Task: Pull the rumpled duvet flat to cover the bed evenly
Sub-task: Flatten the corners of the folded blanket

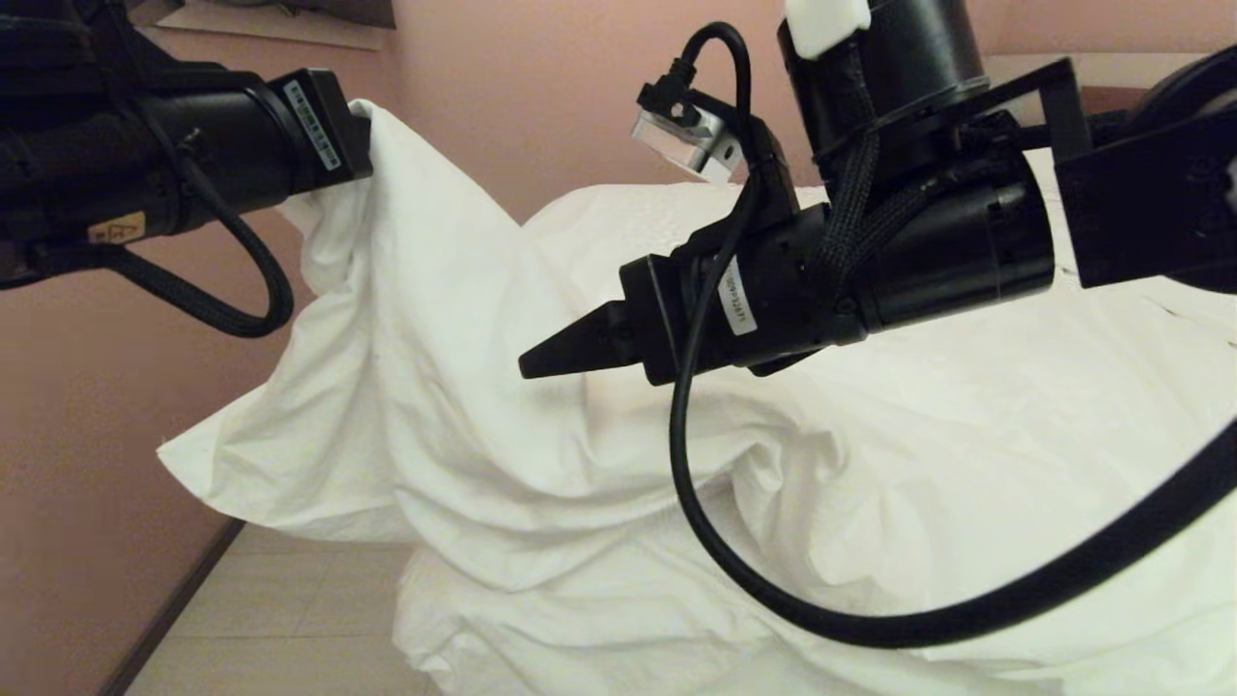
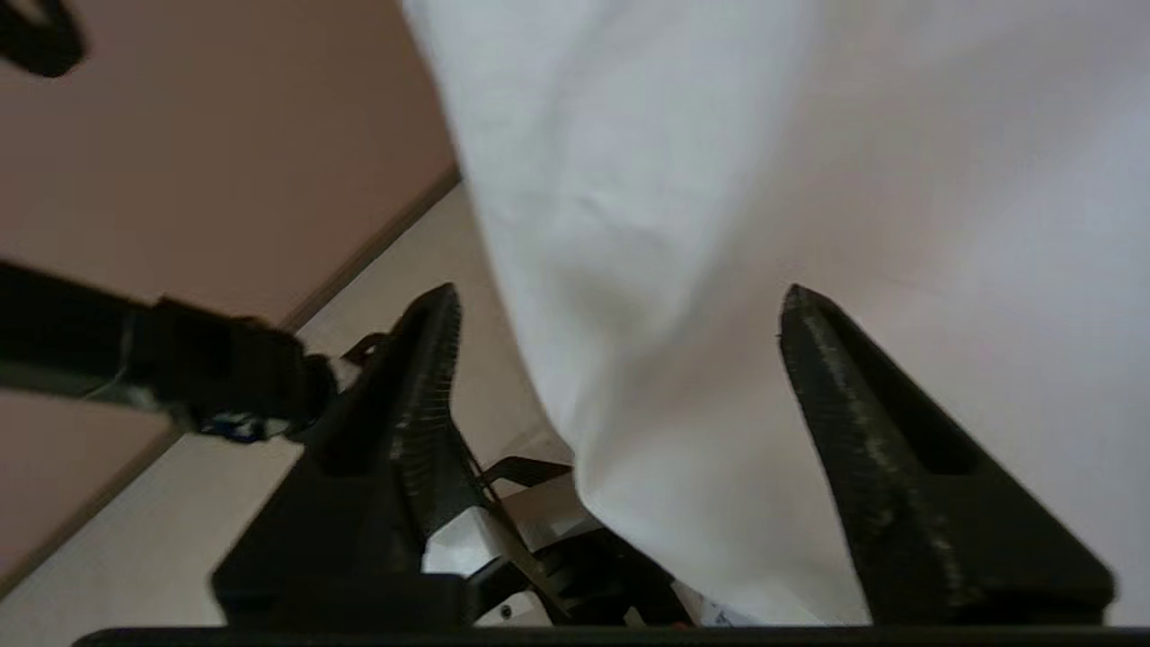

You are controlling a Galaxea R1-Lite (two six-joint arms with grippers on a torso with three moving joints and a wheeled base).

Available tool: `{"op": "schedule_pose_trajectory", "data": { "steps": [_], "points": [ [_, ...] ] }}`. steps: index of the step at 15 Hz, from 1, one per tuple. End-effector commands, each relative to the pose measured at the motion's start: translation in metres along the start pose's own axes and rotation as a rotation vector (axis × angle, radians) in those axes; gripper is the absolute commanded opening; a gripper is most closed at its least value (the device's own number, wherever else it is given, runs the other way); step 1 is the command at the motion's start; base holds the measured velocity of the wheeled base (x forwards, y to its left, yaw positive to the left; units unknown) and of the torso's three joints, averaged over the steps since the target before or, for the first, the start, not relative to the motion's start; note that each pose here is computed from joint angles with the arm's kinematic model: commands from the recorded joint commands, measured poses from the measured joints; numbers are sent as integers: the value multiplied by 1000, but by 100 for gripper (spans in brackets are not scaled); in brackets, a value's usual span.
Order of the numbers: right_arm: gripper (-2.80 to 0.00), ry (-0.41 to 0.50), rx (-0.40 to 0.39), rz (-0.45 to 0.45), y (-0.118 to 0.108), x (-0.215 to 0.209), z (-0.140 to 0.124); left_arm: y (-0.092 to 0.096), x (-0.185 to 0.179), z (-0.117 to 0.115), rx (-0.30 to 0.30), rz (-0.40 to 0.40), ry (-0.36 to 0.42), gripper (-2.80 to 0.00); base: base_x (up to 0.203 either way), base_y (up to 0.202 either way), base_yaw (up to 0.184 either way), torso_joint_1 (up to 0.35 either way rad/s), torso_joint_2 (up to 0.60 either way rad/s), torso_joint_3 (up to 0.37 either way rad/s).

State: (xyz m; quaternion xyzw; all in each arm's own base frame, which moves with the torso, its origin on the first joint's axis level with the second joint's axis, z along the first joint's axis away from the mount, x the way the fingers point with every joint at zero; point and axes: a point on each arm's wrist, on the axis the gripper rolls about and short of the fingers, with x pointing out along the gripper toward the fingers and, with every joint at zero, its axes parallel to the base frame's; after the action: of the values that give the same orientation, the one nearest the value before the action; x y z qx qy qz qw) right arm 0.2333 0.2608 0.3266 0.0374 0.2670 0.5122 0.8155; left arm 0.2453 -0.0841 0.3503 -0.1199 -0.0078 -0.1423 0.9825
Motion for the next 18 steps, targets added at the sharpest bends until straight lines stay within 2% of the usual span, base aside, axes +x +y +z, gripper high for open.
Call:
{"op": "schedule_pose_trajectory", "data": {
  "steps": [1, 7, 13, 18],
  "points": [
    [0, 19, -4, 102, -1, 8, -1, 0, 3, -2, -1, 1, 6, -280, 0, 0, 0, 0, 0, 0],
    [0, 37, -1, 121, -9, 24, -4, -1, 6, 2, -8, -9, -17, -280, 0, 0, 0, 0, 0, 0],
    [0, 17, -1, 113, -27, 54, -6, -5, 3, 7, -10, -23, -34, -280, 0, 0, 0, 0, 0, 0],
    [0, 4, 1, 111, -33, 58, -6, -9, 4, 7, -12, -37, -33, -280, 0, 0, 0, 0, 0, 0]
  ]
}}
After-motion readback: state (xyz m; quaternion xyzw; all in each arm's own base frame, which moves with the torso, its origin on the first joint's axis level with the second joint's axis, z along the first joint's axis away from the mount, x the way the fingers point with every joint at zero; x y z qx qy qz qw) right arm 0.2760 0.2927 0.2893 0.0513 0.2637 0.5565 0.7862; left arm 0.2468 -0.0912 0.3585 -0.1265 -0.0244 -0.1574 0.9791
